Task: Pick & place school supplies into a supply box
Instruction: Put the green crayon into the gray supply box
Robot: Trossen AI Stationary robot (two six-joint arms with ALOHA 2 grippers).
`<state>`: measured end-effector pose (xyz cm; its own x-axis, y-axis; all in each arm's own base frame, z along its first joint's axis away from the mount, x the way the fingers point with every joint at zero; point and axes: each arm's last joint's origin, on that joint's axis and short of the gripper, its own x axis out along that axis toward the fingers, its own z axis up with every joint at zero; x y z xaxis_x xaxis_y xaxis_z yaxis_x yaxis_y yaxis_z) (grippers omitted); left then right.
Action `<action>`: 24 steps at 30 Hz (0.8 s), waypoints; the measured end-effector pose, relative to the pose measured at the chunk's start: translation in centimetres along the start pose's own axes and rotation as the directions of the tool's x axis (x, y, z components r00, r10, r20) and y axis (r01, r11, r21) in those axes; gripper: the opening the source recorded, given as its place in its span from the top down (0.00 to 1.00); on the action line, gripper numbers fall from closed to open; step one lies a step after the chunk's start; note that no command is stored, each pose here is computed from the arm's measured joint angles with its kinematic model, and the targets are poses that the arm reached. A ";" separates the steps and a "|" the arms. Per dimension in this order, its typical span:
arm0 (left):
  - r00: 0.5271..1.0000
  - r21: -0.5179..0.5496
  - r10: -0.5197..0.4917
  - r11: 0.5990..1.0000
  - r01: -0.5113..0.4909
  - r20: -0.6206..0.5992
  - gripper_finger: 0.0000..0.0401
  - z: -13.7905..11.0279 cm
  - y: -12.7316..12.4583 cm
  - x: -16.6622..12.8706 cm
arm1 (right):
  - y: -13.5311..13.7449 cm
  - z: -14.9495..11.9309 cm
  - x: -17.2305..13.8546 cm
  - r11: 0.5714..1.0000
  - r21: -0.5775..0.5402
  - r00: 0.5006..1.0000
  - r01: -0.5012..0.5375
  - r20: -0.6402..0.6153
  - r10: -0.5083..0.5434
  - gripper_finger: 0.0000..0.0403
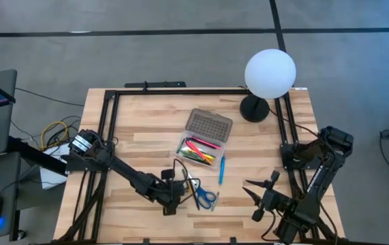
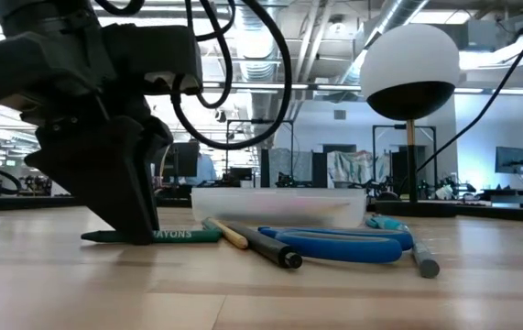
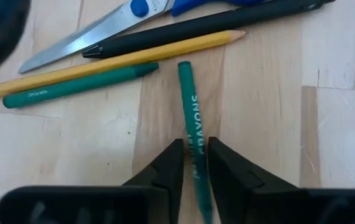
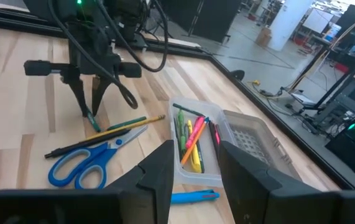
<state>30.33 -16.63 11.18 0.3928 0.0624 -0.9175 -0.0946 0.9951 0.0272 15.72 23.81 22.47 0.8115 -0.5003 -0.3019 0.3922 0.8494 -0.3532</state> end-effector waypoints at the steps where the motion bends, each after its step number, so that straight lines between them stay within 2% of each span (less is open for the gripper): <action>1: 1.000 0.000 -0.001 1.000 0.001 -0.002 0.86 0.0 0.0 0.0 | 0.0 0.0 0.0 1.000 0.002 1.000 -0.001 -0.001 0.001 0.71; 8: 1.000 0.024 0.002 1.000 -0.001 -0.003 0.93 0.0 0.1 0.0 | 0.0 0.0 0.0 1.000 0.003 1.000 -0.002 -0.003 0.002 0.71; 18: 1.000 0.047 0.000 0.999 0.000 -0.002 0.89 0.0 0.1 -0.1 | 0.0 0.0 0.0 1.000 0.002 1.000 -0.002 -0.003 0.002 0.71; 24: 1.000 0.070 -0.026 0.997 0.025 0.014 0.89 0.3 0.1 -0.7 | 0.0 0.0 0.0 1.000 0.002 1.000 -0.002 -0.003 0.002 0.71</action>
<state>30.29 -16.52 11.93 0.4075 0.0373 -0.9124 -0.0202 0.9993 0.0318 15.73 23.84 22.47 0.8107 -0.4994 -0.3055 0.3918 0.8506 -0.3507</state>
